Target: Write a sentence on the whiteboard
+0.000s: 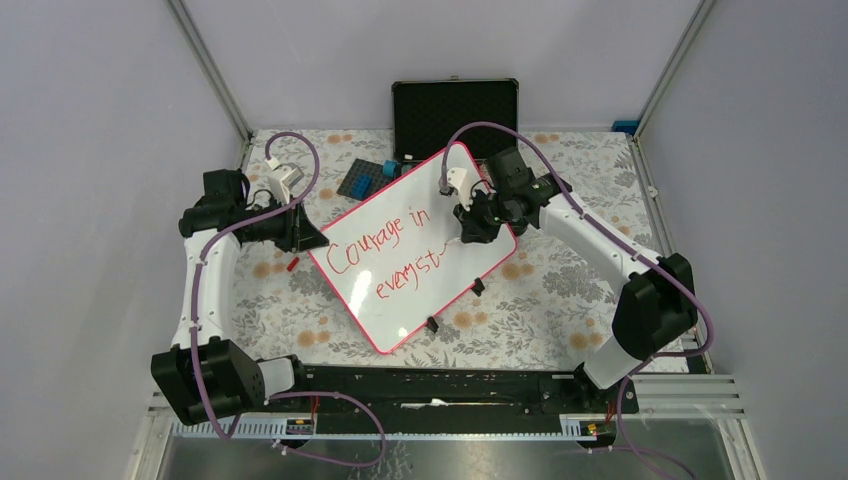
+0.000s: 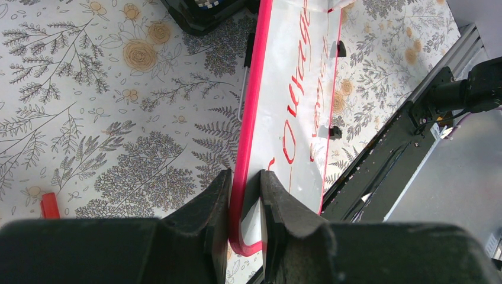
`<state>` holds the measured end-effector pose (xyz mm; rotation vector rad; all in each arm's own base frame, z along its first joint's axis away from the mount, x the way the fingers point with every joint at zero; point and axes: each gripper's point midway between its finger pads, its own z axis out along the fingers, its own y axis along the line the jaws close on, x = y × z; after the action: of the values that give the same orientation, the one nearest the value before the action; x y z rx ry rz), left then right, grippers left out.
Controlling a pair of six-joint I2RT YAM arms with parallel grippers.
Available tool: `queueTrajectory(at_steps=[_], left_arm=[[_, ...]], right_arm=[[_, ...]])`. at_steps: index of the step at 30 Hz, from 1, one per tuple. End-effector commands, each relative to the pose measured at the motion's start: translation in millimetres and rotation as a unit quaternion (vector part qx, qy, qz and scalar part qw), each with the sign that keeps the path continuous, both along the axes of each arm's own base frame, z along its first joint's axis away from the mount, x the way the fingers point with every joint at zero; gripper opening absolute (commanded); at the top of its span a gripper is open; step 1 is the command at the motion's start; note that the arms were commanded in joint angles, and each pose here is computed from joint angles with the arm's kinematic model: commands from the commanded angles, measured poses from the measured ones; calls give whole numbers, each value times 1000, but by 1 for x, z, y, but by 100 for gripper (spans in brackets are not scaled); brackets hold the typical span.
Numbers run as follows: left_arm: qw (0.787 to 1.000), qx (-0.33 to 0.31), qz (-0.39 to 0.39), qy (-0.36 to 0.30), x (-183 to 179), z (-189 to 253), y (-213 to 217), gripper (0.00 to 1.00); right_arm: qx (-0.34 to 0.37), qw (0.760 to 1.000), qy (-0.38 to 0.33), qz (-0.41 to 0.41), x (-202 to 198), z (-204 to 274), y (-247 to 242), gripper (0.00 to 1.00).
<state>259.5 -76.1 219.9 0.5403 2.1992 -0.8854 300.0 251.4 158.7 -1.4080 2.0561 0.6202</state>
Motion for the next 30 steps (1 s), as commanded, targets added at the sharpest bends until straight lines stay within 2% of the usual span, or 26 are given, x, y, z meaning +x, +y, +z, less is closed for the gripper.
queueTrajectory(at_steps=[1, 14, 30], left_arm=[[1000, 22, -8, -9, 6, -11, 4, 2], [1000, 23, -8, -10, 6, -10, 5, 2], [1000, 23, -8, -11, 6, -10, 4, 2]], right_arm=[[20, 1000, -19, 2, 13, 15, 9, 0], [15, 999, -5, 29, -6, 6, 20, 0], [-8, 999, 7, 32, -23, -13, 8, 0]])
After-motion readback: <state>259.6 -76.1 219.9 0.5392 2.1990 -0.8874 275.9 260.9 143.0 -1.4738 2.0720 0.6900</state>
